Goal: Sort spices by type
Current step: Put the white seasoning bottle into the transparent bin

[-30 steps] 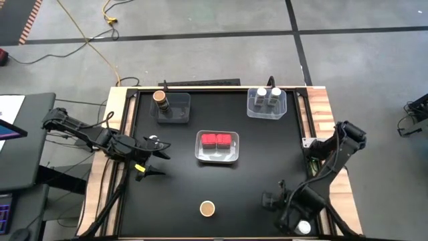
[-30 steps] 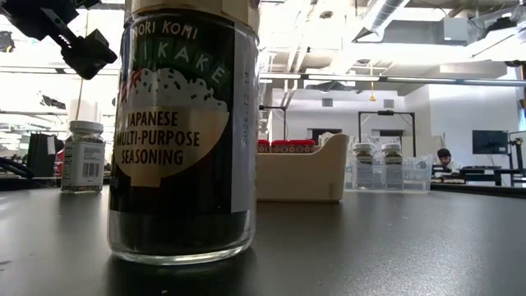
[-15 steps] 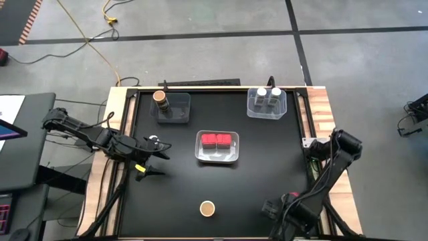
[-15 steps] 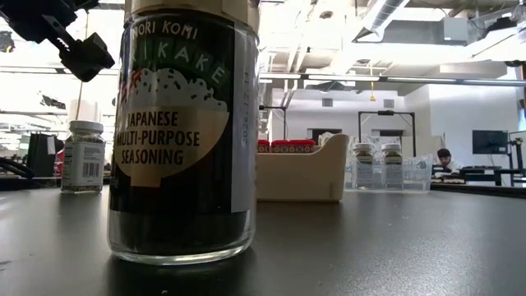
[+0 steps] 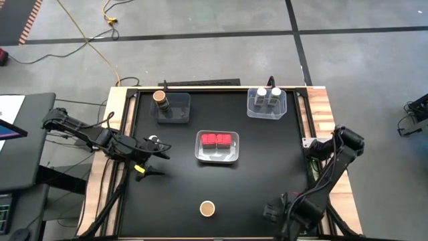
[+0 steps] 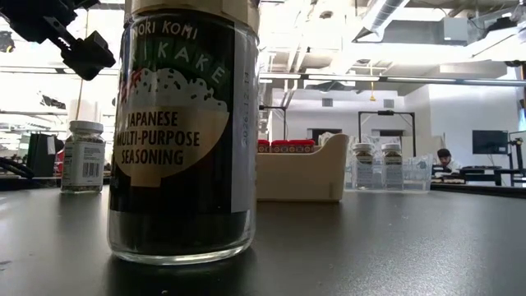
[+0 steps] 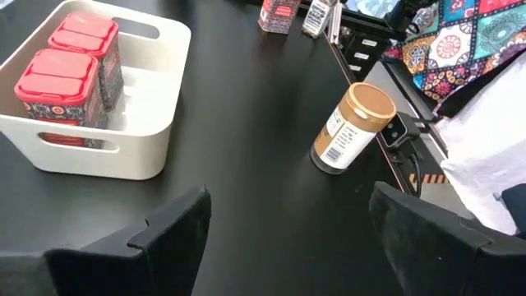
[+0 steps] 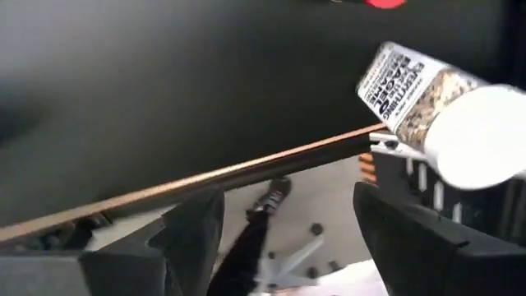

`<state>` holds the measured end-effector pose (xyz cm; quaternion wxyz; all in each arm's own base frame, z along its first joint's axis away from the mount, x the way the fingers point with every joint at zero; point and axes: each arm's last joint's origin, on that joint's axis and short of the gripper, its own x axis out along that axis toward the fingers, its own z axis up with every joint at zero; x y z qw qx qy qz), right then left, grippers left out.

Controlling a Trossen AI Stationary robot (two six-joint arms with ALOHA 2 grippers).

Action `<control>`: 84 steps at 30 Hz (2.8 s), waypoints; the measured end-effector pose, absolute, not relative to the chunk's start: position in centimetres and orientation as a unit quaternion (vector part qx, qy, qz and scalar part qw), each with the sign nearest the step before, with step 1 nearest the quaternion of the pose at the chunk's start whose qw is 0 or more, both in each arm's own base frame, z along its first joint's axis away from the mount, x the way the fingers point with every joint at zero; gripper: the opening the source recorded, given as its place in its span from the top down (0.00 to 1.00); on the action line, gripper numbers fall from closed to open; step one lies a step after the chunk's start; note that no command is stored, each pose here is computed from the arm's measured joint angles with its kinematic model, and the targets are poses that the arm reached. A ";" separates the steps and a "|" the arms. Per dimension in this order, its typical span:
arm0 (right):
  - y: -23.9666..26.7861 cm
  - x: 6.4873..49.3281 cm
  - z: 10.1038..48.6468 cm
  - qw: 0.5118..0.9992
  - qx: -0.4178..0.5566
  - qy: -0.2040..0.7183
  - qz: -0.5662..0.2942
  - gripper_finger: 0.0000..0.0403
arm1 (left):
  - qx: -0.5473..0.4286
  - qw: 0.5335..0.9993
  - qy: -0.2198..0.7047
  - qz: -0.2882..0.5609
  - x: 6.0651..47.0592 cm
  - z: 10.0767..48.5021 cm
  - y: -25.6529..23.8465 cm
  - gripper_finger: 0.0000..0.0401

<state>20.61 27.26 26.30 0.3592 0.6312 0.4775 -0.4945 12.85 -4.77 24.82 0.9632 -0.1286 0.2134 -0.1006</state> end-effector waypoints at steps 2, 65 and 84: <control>27.2 20.6 26.2 0.390 0.610 0.500 -0.476 0.25 | -0.128 0.963 0.213 -0.101 12.8 24.8 -4.8 0.21; 30.0 13.1 25.2 0.644 0.307 0.662 -0.228 0.25 | -0.148 0.964 0.219 -0.031 12.8 24.5 -4.4 0.21; 30.1 12.5 21.1 0.628 0.317 0.681 -0.203 0.26 | -0.156 0.963 0.219 -0.029 12.8 24.5 -4.4 0.21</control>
